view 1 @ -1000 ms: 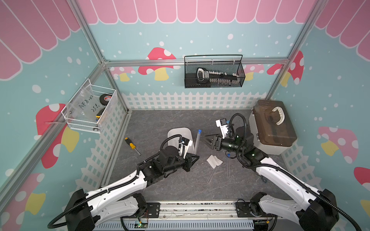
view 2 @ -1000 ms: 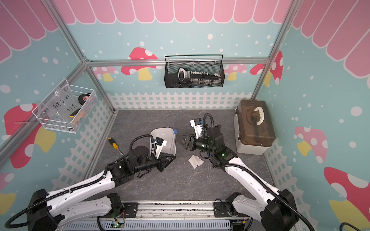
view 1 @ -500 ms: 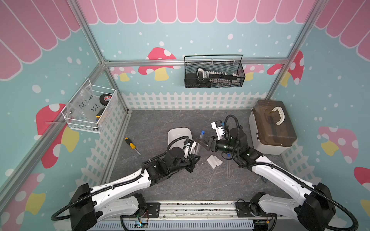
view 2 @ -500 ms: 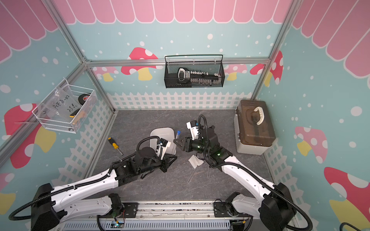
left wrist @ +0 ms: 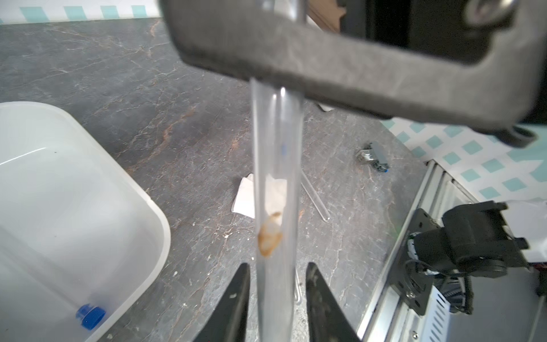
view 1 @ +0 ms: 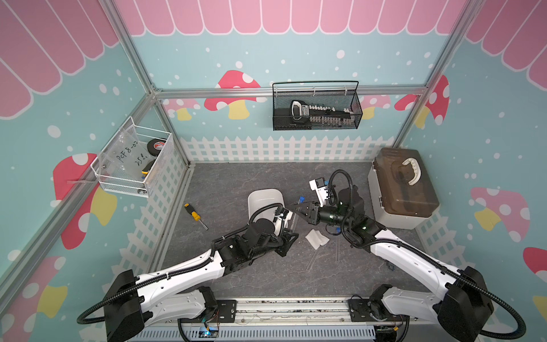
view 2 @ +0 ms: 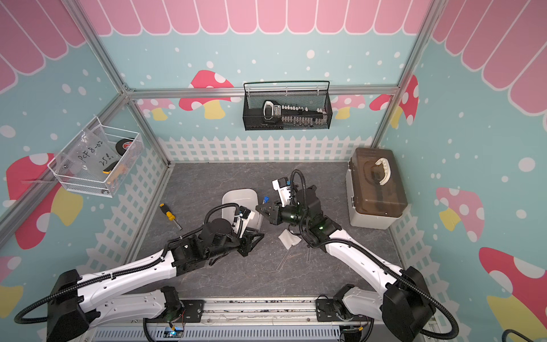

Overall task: Wipe the exteriors of test tubes
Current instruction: Adjust the test tube.

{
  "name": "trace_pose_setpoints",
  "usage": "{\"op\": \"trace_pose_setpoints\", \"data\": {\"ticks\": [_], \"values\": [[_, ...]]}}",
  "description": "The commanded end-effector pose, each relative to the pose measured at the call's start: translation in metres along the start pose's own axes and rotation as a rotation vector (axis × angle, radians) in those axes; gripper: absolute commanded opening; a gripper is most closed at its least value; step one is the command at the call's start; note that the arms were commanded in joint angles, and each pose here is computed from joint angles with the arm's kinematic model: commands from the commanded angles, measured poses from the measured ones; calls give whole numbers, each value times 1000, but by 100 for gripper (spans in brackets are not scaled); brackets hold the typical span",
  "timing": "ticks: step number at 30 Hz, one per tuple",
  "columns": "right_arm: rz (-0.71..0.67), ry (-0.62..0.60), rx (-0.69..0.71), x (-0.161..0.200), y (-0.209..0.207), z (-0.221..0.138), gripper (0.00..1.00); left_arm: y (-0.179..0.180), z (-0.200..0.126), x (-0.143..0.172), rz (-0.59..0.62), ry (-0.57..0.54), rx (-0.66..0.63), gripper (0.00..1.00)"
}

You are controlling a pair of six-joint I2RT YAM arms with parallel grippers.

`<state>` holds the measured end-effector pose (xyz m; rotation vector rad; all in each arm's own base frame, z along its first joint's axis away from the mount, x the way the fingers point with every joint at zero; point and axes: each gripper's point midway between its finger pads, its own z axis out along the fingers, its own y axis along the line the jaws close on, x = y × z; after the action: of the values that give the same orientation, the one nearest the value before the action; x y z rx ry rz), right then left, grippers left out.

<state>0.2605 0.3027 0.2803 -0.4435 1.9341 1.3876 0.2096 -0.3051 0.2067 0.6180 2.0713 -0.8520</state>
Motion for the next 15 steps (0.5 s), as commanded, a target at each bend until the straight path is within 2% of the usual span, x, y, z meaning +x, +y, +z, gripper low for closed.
{"op": "trace_pose_setpoints", "data": {"ticks": [1,3,6,15], "values": [[-41,24,-119,6,16,2,8,-7,-4,5,-35,12,101,35],[-46,29,-143,7,19,1,8,-10,-5,7,-56,14,142,34],[-55,28,-158,5,21,-2,8,-13,-5,8,-74,17,181,26],[-44,10,-155,2,16,-8,9,-18,-3,8,-77,28,209,10]]}}
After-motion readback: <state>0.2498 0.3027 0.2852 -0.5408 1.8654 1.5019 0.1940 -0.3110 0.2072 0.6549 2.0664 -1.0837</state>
